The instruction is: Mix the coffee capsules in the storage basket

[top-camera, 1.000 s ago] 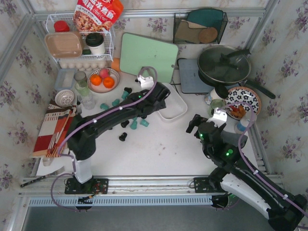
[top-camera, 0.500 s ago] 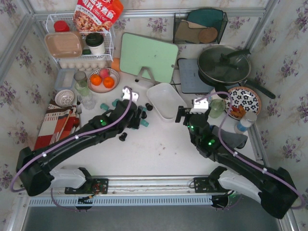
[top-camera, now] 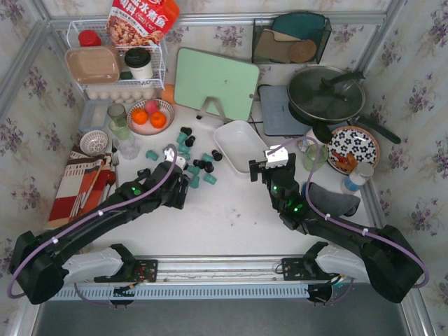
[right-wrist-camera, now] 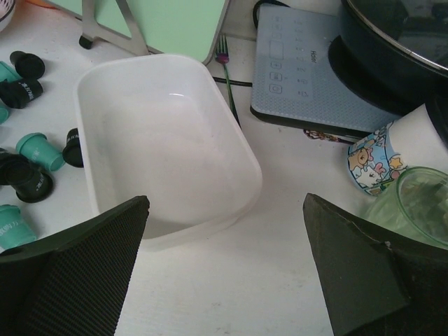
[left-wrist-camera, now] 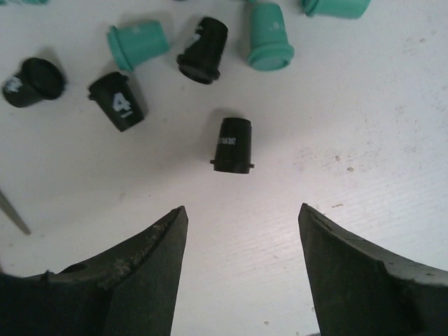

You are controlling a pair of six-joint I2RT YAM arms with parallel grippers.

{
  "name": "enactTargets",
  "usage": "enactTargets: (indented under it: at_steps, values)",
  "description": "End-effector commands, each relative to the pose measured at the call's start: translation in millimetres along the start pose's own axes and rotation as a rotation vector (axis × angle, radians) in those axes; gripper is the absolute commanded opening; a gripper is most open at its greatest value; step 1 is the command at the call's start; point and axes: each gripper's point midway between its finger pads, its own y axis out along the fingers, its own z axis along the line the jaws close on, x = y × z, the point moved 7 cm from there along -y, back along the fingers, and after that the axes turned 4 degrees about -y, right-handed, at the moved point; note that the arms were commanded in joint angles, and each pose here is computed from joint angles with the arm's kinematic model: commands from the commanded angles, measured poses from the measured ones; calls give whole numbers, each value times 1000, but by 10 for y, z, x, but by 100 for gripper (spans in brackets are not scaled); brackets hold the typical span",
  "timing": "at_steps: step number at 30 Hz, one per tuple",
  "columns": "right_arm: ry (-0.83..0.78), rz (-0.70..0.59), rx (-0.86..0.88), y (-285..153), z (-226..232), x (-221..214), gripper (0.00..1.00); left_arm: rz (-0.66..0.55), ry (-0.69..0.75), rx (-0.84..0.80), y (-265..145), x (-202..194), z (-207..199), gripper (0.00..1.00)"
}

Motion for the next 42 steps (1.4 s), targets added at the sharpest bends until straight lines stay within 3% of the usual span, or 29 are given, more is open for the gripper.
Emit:
enactTargets:
  at_steps: [1,11,32,42]
  values:
    - [40,-44,32,-1,34,70,98,61,-33,-103,167,-21,-115,67]
    - [133,-80,131,-113,108,38,97,141,-79,-67,498,-78,-65,64]
    - [136,-70,159,-107,147,37,97,249,-176,-11,918,-185,115,56]
    - [141,-64,157,-107,147,51,97,266,-194,1,884,-231,125,40]
